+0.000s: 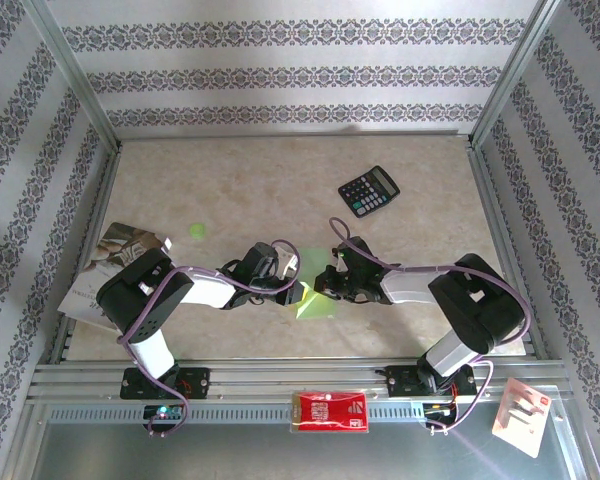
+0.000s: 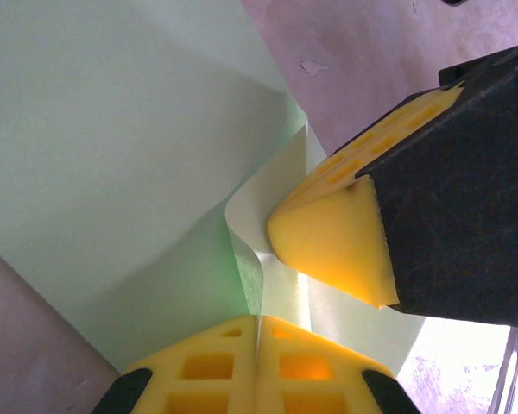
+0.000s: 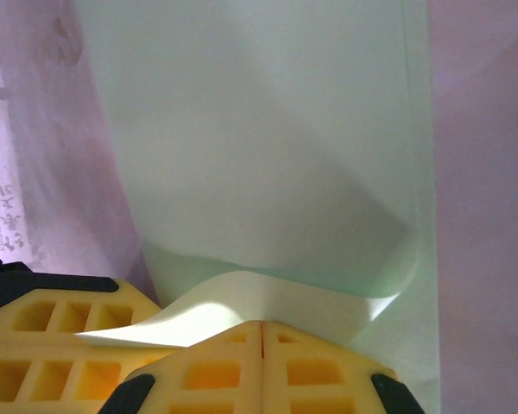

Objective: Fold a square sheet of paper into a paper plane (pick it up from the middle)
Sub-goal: Fold the triangle a second time at the center of the table.

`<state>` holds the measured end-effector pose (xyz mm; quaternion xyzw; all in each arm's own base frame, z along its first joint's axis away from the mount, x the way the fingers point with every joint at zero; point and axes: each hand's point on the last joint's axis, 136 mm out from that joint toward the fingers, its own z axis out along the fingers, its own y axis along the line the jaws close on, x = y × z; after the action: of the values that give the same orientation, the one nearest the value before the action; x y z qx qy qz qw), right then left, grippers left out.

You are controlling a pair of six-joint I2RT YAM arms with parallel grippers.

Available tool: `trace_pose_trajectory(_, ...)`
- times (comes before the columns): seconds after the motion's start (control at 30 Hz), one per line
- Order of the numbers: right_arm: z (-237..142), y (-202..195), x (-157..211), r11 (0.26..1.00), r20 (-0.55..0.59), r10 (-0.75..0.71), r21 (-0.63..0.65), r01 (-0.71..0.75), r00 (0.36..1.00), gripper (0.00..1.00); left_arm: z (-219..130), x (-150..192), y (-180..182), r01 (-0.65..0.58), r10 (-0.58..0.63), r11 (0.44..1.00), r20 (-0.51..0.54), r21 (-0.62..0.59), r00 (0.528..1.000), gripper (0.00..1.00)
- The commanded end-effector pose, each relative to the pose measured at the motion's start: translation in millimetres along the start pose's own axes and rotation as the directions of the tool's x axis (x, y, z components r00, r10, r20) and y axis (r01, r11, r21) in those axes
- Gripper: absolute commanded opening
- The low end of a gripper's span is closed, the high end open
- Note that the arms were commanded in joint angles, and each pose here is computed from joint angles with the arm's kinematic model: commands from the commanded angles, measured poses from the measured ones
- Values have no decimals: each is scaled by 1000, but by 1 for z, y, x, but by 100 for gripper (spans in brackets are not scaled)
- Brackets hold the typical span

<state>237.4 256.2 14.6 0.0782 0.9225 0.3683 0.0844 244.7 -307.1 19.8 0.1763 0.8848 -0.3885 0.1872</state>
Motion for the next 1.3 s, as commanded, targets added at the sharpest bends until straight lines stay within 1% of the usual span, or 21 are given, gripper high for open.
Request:
trace_pose_trajectory(0.0, 5, -13, 2, 999, -17, 2, 35, -2, 1000, 0, -4, 44, 46, 43, -67, 981, -119, -189, 991, 0)
trace_pose_trajectory(0.2, 2, -22, 8, 998, -18, 15, 61, -14, 1000, 0, -7, 42, 46, 41, -64, 980, -110, -197, 992, 0)
trace_pose_trajectory(0.3, 3, -27, 12, 997, -28, 19, 77, -17, 999, 0, -9, 33, 42, 38, -56, 979, -88, -198, 995, 1)
trace_pose_trajectory(0.53, 5, -29, 15, 997, -38, 15, 82, -12, 999, 0, -20, 10, 31, 16, -25, 978, -40, -210, 999, 15)
trace_pose_trajectory(0.67, 6, -24, 15, 997, -42, 8, 74, -5, 999, 0, -30, 6, 27, 27, -29, 976, -8, -217, 1000, 24)
trace_pose_trajectory(0.77, 8, -22, 15, 997, -45, 4, 73, -1, 999, 0, -39, 5, 16, 52, -49, 981, 21, -189, 999, 29)
trace_pose_trajectory(0.83, 9, -23, 14, 997, -46, 6, 77, -3, 999, 0, -45, 4, 1, 68, -61, 987, 50, -146, 997, 29)
trace_pose_trajectory(0.9, 9, -23, 14, 997, -47, 6, 78, -3, 999, 0, -48, 4, -15, 76, -70, 992, 68, -103, 995, 27)
trace_pose_trajectory(1.0, 9, -24, 14, 997, -46, 6, 82, -3, 999, 0, -48, 8, -39, 65, -61, 997, 72, -49, 996, 17)
trace_pose_trajectory(1.1, 9, -25, 15, 996, -46, 7, 84, -3, 999, 0, -39, 15, -54, 59, -58, 998, 32, -11, 998, 10)
trace_pose_trajectory(1.2, 10, -24, 14, 996, -45, 6, 84, -2, 999, 0, -27, 24, -57, 57, -57, 998, -13, -6, 998, 8)
trace_pose_trajectory(1.27, 10, -24, 13, 997, -45, 4, 83, 0, 999, 0, -21, 29, -52, 60, -61, 998, -37, -16, 997, 7)
